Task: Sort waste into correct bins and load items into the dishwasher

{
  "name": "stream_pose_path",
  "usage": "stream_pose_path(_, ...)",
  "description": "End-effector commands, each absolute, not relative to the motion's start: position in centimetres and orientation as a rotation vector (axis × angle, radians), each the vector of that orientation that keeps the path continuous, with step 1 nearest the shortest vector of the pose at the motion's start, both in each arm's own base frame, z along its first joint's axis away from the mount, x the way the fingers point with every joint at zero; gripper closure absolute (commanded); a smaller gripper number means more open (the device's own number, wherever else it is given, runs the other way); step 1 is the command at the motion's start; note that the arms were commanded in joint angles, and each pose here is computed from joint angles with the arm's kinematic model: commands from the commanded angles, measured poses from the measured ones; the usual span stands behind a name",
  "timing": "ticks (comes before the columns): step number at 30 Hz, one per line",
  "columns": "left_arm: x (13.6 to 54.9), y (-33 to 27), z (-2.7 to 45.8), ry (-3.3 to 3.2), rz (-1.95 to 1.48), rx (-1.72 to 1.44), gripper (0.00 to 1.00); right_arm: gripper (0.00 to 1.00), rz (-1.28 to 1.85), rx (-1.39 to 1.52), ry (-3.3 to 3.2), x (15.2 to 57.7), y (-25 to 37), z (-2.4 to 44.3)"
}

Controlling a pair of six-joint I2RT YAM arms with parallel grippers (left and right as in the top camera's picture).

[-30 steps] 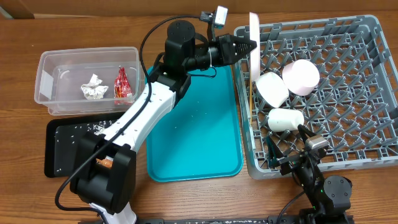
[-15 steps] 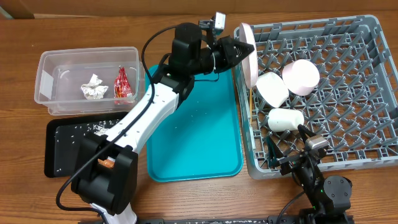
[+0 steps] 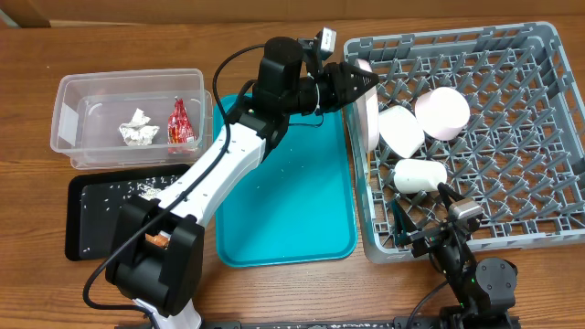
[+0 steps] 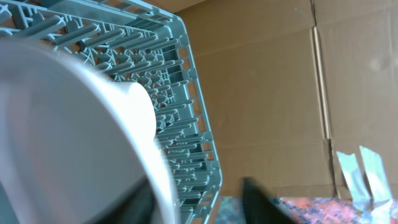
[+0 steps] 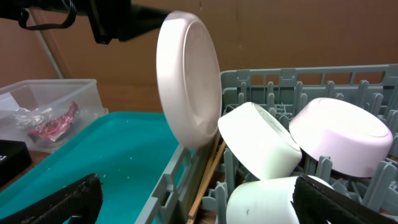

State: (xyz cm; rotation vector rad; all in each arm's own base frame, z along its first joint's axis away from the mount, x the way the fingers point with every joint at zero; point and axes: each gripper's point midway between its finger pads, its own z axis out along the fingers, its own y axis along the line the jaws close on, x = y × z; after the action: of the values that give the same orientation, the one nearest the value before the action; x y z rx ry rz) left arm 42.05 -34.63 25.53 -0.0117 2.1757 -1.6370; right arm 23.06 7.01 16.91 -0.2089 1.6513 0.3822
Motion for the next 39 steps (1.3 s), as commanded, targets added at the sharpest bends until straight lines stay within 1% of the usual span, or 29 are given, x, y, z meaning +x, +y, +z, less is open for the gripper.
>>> stream_pose_path(1, 42.2, -34.0, 26.7, 2.137, -1.668, 0.047, 0.00, 0.00, 0.377, -0.211, 1.639, 23.1, 6.9, 17.0)
stream_pose_path(3, 42.4, -33.0, 27.1, 2.131, -1.691, 0.063, 0.00, 0.00, 0.377, -0.211, 1.639, 23.1, 6.9, 17.0)
stream_pose_path(8, 43.4, -28.0, 26.4, 2.218, -1.597, -0.086, 0.00, 0.00, 0.377, -0.210, 1.639, 23.1, 6.9, 17.0)
stream_pose_path(11, 42.8, -24.6, 27.9, 2.221, -1.470, -0.101, 0.00, 0.00, 0.377, -0.210, 1.639, 23.1, 6.9, 17.0)
stream_pose_path(13, 41.7, -21.9, 29.6, 2.218, -1.339, -0.126, 0.00, 0.00, 0.377, -0.211, 1.639, 23.1, 6.9, 17.0)
stream_pose_path(16, 38.7, -17.5, 32.1, 2.239, -1.083, -0.152, 0.00, 0.00, 0.377, -0.211, 1.639, 23.1, 6.9, 17.0)
stream_pose_path(22, 29.1, -6.4, 35.4, 2.297, -0.384, -0.312, 0.00, 0.00, 0.377, -0.210, 1.639, 23.1, 6.9, 17.0)
stream_pose_path(24, 26.2, -4.2, 36.0, 2.286, -0.272, -0.339, 0.00, 0.00, 0.377, -0.211, 1.639, 23.1, 6.9, 17.0)
stream_pose_path(27, 22.5, -2.1, 36.4, 2.268, -0.180, -0.379, 0.00, 0.00, 0.377, -0.211, 1.639, 23.1, 6.9, 17.0)
stream_pose_path(31, 19.7, -1.3, 36.7, 2.253, -0.173, -0.385, 0.00, 0.00, 0.377, -0.211, 1.639, 23.1, 6.9, 17.0)
stream_pose_path(34, 19.0, -2.0, 36.8, 2.257, -0.232, -0.370, 0.00, 0.00, 0.377, -0.211, 1.639, 23.1, 6.9, 17.0)
stream_pose_path(39, 18.8, -2.2, 36.6, 2.267, -0.245, -0.363, 0.00, 0.00, 0.377, -0.211, 1.639, 23.1, 6.9, 17.0)
